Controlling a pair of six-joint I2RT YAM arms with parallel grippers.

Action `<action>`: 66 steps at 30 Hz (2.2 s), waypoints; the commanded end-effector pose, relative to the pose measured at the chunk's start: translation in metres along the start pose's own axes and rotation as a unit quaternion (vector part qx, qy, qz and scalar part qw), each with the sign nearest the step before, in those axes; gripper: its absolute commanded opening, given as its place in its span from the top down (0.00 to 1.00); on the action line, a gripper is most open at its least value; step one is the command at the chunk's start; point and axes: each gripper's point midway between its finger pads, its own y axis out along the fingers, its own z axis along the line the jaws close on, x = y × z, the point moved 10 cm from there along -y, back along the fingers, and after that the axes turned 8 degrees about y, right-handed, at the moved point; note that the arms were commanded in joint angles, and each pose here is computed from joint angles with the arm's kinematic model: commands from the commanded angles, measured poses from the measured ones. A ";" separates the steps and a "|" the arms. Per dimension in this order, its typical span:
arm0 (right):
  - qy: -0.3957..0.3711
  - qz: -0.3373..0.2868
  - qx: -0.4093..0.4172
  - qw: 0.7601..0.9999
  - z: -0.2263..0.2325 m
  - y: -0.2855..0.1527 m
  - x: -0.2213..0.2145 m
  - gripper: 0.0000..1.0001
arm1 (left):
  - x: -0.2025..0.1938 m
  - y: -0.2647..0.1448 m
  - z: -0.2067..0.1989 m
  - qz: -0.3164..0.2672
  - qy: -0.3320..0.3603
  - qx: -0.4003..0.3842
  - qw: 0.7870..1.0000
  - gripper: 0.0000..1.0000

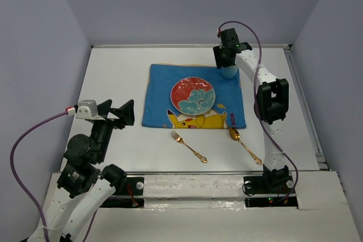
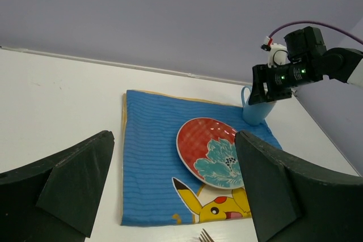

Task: Set the dinner table for one person

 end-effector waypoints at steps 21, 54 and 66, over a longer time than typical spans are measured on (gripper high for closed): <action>-0.077 -0.019 0.275 0.958 0.154 -0.192 -0.207 0.37 | 0.006 0.006 -0.004 -0.019 0.000 -0.016 1.000 0.01; -0.028 -0.029 0.268 0.963 0.240 -0.221 -0.225 1.00 | 0.008 0.005 -0.003 -0.025 0.000 -0.023 0.999 0.01; 0.240 -0.114 0.192 0.945 0.307 -0.134 -0.095 1.00 | 0.009 0.002 -0.002 -0.029 0.000 -0.022 0.999 0.01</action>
